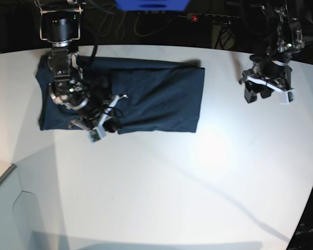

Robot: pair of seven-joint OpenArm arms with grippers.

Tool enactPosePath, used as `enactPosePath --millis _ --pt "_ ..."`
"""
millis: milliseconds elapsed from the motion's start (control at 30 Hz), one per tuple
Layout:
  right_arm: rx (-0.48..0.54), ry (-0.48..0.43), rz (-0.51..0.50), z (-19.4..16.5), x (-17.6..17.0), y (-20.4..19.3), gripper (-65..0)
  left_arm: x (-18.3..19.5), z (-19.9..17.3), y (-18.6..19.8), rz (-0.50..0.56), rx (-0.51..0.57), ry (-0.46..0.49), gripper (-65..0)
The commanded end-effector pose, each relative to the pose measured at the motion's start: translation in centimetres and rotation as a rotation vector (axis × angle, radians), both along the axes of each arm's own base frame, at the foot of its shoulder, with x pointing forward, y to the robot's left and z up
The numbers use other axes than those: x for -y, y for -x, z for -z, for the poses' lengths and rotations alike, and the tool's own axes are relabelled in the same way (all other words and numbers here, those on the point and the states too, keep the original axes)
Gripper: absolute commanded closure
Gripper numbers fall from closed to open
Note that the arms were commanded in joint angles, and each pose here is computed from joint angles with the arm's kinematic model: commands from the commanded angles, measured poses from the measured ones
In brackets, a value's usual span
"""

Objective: Layout the t-shirt on the table in an organized manner, then fold the t-shirt properly

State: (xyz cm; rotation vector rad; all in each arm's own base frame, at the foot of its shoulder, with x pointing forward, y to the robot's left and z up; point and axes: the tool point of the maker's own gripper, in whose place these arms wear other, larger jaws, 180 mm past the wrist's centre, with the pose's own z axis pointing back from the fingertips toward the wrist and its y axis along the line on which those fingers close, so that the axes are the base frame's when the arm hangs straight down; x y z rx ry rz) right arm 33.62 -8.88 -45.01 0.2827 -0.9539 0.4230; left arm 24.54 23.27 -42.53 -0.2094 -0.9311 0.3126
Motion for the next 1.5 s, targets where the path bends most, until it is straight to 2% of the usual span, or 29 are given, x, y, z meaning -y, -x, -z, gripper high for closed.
enactPosePath --millis 0,100,200,400,467,667,733,833,933,1200,1467 --pt "0.095 -0.025 0.027 -2.7 0.8 -1.6 -9.4 -0.3 -1.2 -0.7 0.005 0.043 -0.011 -32.1" --pt "0.177 0.0 0.092 -5.6 3.4 -1.9 -9.4 -0.4 -1.2 -0.8 0.006 0.043 -0.013 -32.1" --pt "0.216 0.028 0.144 -7.0 5.7 -1.2 -9.4 -0.4 -1.2 -0.8 0.006 0.044 -0.014 -32.1" --pt "0.187 0.074 0.284 -6.3 11.3 1.4 -10.2 -0.3 -1.7 -1.6 0.009 0.06 -0.011 -32.1" --pt "0.167 0.083 0.355 -5.6 13.7 2.3 -14.3 -0.3 -1.7 -1.7 0.009 0.061 -0.011 -32.1" --pt "0.114 0.088 0.474 -4.0 17.7 4.4 -36.0 -0.2 -2.0 -2.2 0.008 0.076 -0.009 -32.1" --pt "0.089 0.092 0.483 -3.2 17.9 5.5 -39.7 -0.2 -2.0 -2.2 0.007 0.077 -0.007 -32.1" --pt "0.074 0.095 0.481 -2.8 17.9 6.1 -41.5 -0.1 -2.0 -2.2 0.01 0.076 -0.006 -32.1" --pt "0.07 0.09 0.488 -2.6 17.8 6.2 -41.6 -0.2 -2.0 -2.2 0.007 0.077 -0.007 -32.1" --pt "-0.037 0.065 0.496 0.9 17.4 8.6 -41.6 -0.3 -2.1 -2.2 0.007 0.078 -0.011 -32.1" --pt "-0.055 0.05 0.491 1.5 16.5 9.0 -41.4 -0.1 -1.9 -2.1 0.01 0.072 -0.008 -32.1"
